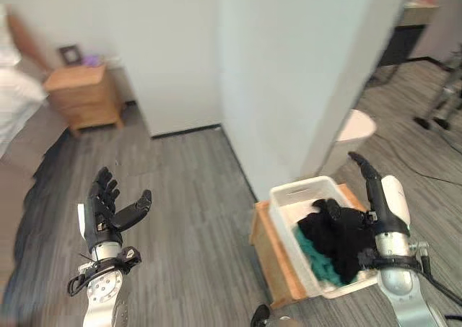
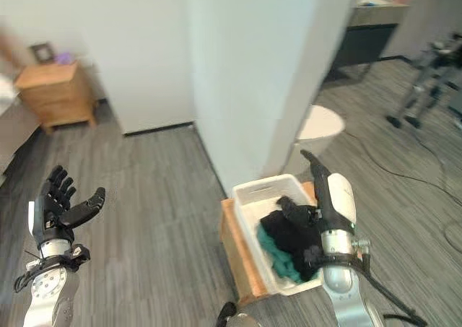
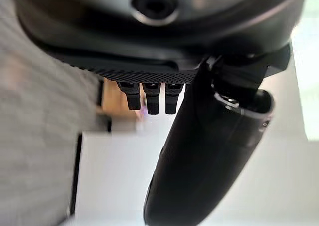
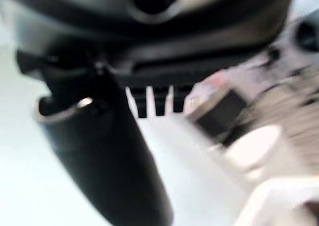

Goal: Pick up bed clothes into laundry basket.

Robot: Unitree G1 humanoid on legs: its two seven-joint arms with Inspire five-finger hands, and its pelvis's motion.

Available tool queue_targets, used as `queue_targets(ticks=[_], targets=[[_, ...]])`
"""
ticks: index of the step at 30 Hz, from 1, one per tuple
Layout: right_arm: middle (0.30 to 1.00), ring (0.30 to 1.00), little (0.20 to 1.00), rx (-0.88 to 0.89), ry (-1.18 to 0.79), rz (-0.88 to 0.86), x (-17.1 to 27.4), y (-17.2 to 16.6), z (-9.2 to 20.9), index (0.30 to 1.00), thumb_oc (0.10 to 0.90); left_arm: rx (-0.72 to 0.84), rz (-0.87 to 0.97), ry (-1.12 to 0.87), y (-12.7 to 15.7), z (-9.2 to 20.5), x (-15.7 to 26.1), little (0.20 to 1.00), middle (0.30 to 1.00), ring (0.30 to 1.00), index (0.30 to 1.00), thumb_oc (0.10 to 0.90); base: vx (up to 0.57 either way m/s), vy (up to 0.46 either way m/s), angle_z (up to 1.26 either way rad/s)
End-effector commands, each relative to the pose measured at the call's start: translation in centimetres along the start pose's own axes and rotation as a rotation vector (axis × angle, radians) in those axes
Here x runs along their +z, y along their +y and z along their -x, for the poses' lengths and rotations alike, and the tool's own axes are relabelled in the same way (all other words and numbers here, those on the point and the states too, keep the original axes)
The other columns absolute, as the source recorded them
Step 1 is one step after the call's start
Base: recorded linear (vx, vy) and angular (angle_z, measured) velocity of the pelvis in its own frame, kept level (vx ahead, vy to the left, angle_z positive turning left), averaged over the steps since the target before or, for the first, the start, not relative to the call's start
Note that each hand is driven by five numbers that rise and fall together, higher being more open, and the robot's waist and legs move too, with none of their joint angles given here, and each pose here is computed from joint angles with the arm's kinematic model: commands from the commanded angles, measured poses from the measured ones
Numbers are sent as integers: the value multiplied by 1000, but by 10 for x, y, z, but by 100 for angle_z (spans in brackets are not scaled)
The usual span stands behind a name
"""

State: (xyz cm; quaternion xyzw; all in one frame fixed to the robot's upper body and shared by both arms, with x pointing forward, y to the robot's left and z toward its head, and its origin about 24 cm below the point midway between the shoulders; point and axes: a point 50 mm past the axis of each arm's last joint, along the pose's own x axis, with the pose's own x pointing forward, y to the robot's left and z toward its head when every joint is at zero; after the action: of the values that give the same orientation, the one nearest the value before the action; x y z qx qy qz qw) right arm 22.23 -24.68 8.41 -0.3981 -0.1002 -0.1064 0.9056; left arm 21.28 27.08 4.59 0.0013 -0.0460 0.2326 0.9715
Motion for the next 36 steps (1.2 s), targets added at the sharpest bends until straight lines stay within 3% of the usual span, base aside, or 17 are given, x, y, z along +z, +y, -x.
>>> queue_targets(ticks=[1,15,19,26,28,29,30,32,36], targets=[[900,900,900,-197,-217,-52,42,-26,-40,900,800,-76,-50,-327,2,-22,66,900,900,900,900,800,-69,81,92],[900,900,900,-212,-425,-82,89,-29,-58,900,800,38,6,-344,1,-25,66,900,900,900,900,800,66,103,68],[900,900,900,-195,-456,-97,95,-33,-62,900,800,34,42,-345,-3,-24,65,900,900,900,900,800,381,-133,198],[900,900,900,-200,-417,-113,86,-37,-59,900,800,-12,118,-308,-13,-25,60,900,900,900,900,800,125,-59,122],[900,900,900,-207,-408,-117,85,-39,-60,900,800,-15,106,-299,-11,-25,58,900,900,900,900,800,-21,94,161],[900,900,900,-181,-393,-175,84,-32,-56,900,800,-29,-20,-234,-5,-19,46,900,900,900,900,800,-49,130,192],[900,900,900,-181,-394,-176,85,-32,-56,900,800,-29,-21,-235,-5,-19,46,900,900,900,900,800,-9,219,215],[900,900,900,-156,-326,-198,71,-27,-51,900,800,-39,-71,-179,1,-19,37,900,900,900,900,800,37,229,136],[900,900,900,-206,-159,-177,32,-51,-37,900,800,-148,-28,-138,-12,-19,32,900,900,900,900,800,139,217,140]])
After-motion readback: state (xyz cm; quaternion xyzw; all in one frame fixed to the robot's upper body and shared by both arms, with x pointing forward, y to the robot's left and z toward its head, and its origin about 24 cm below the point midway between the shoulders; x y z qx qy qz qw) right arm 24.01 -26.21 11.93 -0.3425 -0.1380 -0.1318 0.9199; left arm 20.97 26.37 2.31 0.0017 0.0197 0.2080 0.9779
